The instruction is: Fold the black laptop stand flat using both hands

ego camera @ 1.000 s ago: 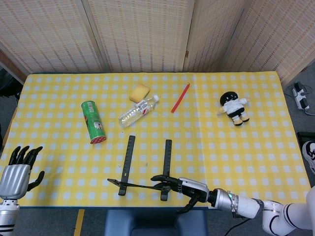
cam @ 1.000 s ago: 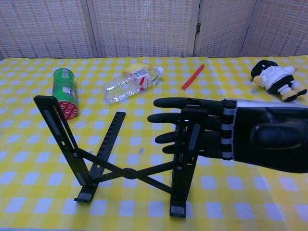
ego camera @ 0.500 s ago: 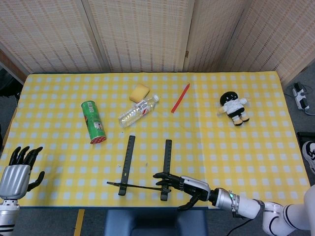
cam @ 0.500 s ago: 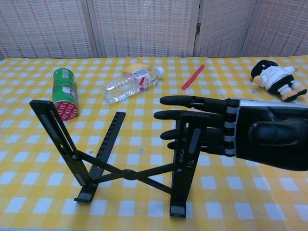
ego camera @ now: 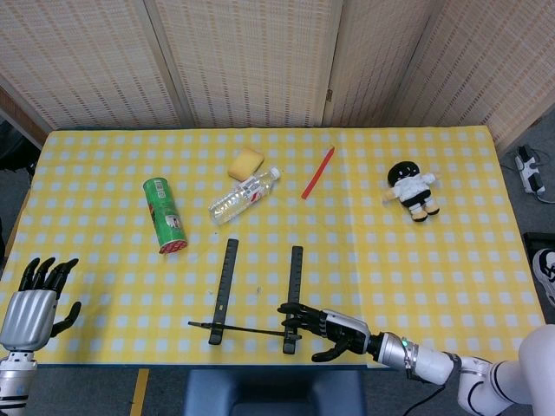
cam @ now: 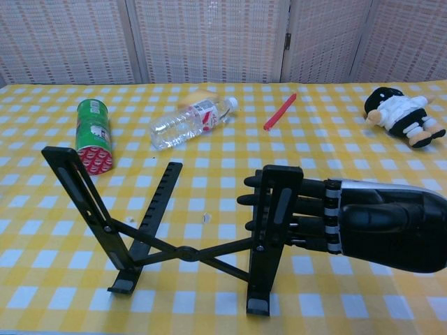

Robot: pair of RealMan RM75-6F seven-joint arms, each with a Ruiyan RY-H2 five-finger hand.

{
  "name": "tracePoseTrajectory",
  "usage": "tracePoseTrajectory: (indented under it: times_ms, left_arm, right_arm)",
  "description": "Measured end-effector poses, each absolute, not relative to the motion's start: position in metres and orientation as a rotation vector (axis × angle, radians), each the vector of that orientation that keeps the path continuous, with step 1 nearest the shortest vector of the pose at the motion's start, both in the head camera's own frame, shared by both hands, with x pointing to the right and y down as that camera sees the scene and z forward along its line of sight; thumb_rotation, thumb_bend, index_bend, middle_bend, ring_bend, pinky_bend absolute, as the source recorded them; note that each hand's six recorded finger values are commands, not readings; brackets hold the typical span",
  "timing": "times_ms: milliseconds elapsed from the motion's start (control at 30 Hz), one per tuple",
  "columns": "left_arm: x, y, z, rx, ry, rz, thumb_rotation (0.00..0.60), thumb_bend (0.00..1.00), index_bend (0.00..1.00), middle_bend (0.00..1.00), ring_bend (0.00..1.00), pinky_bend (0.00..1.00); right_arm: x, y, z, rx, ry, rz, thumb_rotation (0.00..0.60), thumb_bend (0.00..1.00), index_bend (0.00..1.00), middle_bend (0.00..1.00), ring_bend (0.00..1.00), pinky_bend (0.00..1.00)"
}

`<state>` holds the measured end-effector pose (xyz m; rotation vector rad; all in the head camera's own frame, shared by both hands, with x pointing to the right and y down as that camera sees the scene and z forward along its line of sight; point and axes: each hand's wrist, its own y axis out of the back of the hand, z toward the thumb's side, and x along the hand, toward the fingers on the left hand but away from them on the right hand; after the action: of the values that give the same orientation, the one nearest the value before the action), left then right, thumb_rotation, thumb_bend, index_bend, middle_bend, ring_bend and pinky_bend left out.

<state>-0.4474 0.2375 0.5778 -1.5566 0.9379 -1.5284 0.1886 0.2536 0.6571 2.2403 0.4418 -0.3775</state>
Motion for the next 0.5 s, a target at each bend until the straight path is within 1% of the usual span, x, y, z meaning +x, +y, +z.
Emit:
tracePoseTrajectory:
  times_ms: [500]
  left_arm:
    - [-0.445, 0.235, 0.578, -1.557, 0.933, -1.525, 0.600, 0.41, 0.15, 0.25, 0.12, 0.00]
  right_arm:
    - [0.193, 0.265, 0.668, 2.082, 0.450, -0.364, 0.492, 0.00, 0.00, 0.02, 0.08, 0.00]
